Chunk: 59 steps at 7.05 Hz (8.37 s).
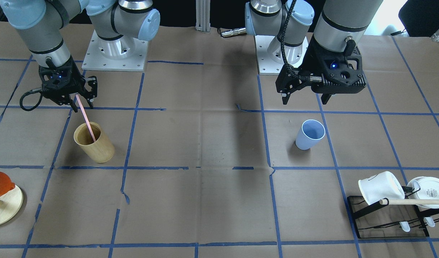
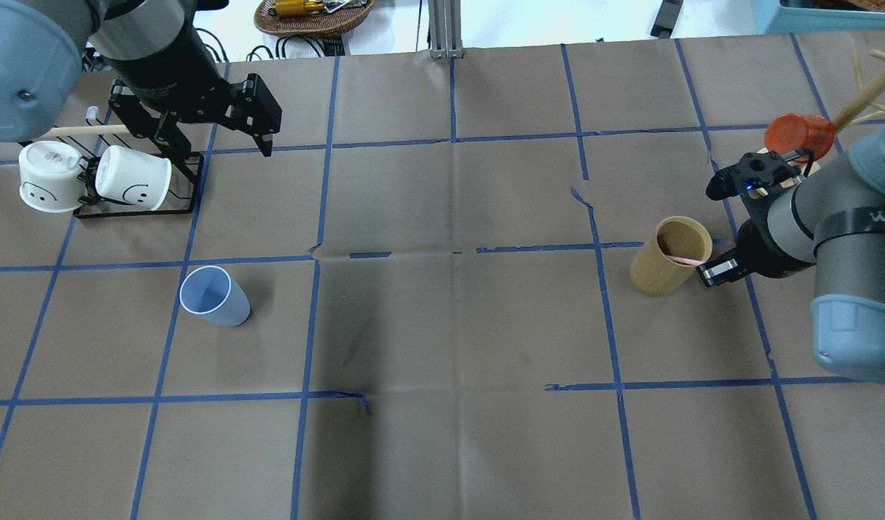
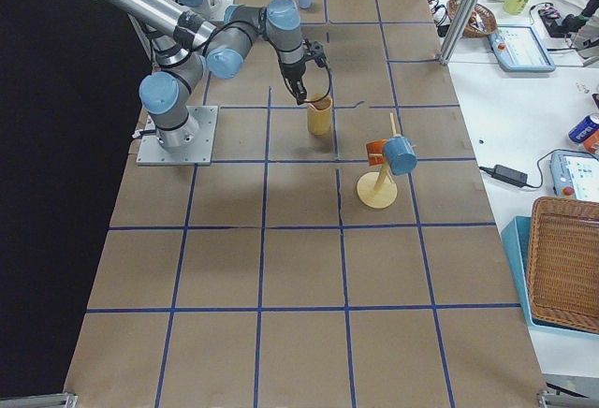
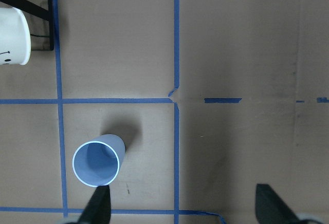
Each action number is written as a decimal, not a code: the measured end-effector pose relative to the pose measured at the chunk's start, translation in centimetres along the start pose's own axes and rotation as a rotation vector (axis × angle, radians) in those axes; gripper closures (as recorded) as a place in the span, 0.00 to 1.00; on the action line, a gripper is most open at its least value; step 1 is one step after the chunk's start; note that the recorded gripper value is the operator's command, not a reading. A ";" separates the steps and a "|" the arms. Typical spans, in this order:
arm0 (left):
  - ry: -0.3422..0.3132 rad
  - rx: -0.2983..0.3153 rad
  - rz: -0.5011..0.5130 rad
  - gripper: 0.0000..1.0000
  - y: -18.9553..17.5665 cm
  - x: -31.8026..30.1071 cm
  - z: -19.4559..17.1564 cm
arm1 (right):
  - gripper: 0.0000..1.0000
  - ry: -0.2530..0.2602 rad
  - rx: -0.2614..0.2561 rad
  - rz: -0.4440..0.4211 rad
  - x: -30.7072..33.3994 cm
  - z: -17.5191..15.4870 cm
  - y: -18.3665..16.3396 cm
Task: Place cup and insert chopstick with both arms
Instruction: 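Lift the pink chopstick up out of the tan cup with the right gripper, then carry the chopstick back over the tan cup while the left arm starts reaching, then grasp the light blue cup with the left gripper, then carry the light blue cup toward the table center with the left gripper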
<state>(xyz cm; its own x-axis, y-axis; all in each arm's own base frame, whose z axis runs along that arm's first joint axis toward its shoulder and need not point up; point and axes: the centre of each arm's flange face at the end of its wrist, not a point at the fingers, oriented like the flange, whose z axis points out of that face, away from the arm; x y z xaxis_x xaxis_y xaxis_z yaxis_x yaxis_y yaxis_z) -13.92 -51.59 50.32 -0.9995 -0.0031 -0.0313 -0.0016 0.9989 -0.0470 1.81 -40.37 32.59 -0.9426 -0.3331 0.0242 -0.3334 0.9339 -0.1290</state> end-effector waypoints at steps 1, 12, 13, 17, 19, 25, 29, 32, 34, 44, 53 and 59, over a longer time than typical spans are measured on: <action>-0.001 -0.001 0.000 0.00 0.0 0.0 0.0 | 0.87 0.002 -0.001 0.000 0.0 0.0 0.0; -0.001 -0.002 -0.011 0.00 -0.5 -0.4 0.6 | 0.92 -0.045 -0.083 0.065 1.9 -13.9 -3.8; -0.002 0.000 -0.013 0.00 -0.6 -0.5 0.7 | 0.92 -0.052 -0.089 0.077 1.9 -16.1 -4.1; -0.004 -0.002 -0.013 0.00 -0.8 -0.6 0.9 | 0.92 -0.098 -0.089 0.105 0.1 -17.9 -5.1; -0.004 -0.001 -0.013 0.00 -0.8 -0.6 0.8 | 0.92 -0.113 -0.088 0.093 -2.1 -17.6 -6.2; -0.003 -0.003 -0.008 0.00 -0.7 -0.8 0.9 | 0.92 -0.147 -0.097 0.117 -6.5 -16.7 -7.8; -0.003 -0.059 0.002 0.00 0.5 -1.3 5.6 | 0.92 -0.146 -0.098 0.139 -9.4 -16.2 -8.3; 0.010 -0.130 -0.009 0.02 1.5 -5.0 11.4 | 0.92 -0.148 -0.100 0.139 -9.4 -15.4 -8.7; 0.016 -0.169 0.020 0.05 3.0 -6.5 15.8 | 0.92 -0.145 -0.092 0.136 -9.4 -14.4 -8.9; 0.029 -0.209 0.040 1.00 4.3 -8.8 25.8 | 0.92 -0.144 -0.087 0.129 -9.7 -13.4 -8.8; 0.052 -0.078 -0.013 1.00 -1.0 3.3 18.6 | 0.92 -0.142 -0.076 0.081 -9.3 -11.8 -9.4; 0.060 -0.068 -0.016 1.00 -2.5 23.1 21.7 | 0.93 -0.143 -0.087 0.064 -8.7 -10.9 -9.5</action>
<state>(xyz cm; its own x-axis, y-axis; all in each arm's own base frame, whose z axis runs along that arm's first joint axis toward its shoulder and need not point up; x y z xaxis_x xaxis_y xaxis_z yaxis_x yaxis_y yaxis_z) -36.33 -55.16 28.08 -0.9994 -0.0179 0.0287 -0.0173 0.9996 0.0207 12.95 -44.91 44.37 -0.9516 -0.2817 -0.1232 -0.2789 0.9595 -0.0398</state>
